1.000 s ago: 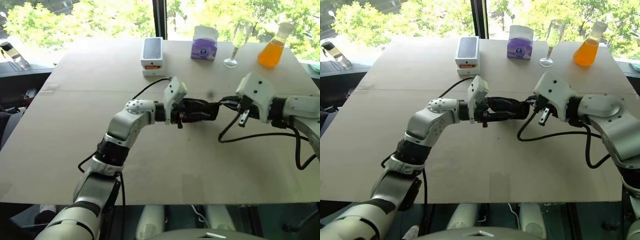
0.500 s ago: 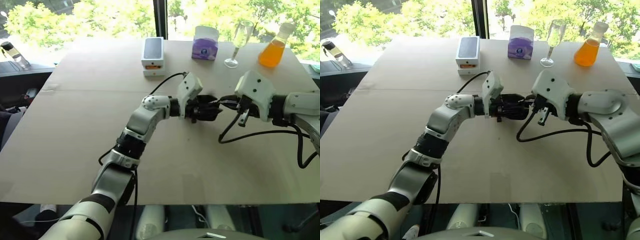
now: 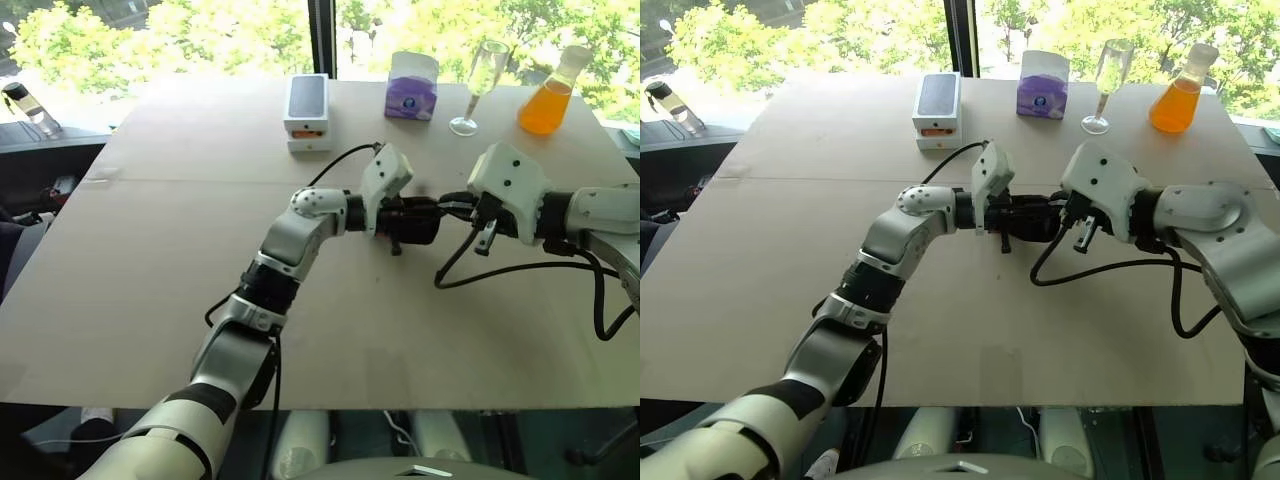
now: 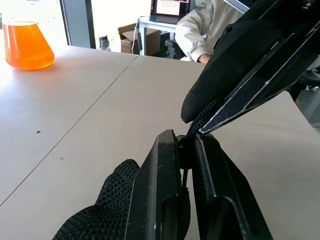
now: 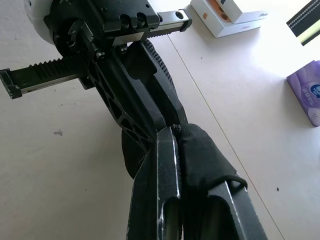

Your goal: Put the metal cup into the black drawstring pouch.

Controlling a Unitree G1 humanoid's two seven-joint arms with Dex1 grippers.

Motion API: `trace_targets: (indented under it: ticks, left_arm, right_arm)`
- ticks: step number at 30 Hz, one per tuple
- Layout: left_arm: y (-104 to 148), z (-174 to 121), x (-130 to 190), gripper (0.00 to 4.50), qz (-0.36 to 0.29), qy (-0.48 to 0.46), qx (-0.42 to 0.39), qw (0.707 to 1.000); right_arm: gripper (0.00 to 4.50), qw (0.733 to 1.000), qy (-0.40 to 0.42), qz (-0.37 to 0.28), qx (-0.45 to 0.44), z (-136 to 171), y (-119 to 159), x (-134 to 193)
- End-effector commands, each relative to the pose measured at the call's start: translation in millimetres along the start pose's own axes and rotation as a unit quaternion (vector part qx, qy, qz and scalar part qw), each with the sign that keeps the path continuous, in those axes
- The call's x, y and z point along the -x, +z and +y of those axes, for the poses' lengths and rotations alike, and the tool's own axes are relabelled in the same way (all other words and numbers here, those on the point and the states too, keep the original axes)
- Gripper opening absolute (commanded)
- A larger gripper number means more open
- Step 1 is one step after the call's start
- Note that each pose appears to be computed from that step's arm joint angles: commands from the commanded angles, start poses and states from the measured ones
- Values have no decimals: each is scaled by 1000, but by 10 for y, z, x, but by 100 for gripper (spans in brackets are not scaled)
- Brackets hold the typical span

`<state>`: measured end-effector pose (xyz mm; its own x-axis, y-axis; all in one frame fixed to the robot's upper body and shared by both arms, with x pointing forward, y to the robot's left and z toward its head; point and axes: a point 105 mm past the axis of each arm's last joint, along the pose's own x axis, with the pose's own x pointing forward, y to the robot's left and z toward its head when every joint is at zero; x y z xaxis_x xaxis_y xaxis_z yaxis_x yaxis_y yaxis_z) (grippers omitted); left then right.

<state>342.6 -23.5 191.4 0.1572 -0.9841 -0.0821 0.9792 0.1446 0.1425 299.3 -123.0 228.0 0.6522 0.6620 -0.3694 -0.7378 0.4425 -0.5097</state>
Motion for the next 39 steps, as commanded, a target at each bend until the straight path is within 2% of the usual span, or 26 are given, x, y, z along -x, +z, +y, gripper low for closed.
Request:
trace_targets:
  ticks: [1, 4, 9, 17, 23, 32, 35, 39]
  left_arm:
    - [149, -7, -36, 6, -10, -7, -26, 1000]
    - [31, 23, -15, 6, 9, 4, -14, 1000]
    - [-115, 150, 121, 6, 24, 46, 29, 998]
    - [-100, 243, 259, 6, 23, 80, 57, 995]
    - [-332, 210, 348, 6, 69, 93, 80, 990]
    - [-655, 182, 541, 6, 119, 136, 128, 975]
    - [-533, 198, 510, 6, 88, 136, 121, 979]
    - [-367, 209, 457, 6, 54, 129, 98, 985]
  right_arm:
    - [0, 998, -26, -43, -24, -51, 133, 63]
    - [0, 984, -85, -111, -109, -312, 283, 123]
    - [0, 952, -195, -177, -154, -829, 448, 429]
    - [0, 945, -293, -125, -67, -1195, 312, 615]
    - [0, 928, -364, -75, 24, -1447, 185, 746]
    - [0, 919, -387, -35, 71, -1554, -49, 805]
    - [0, 933, -356, -54, 30, -1450, -95, 705]
    - [0, 956, -283, -72, -28, -1132, -192, 479]
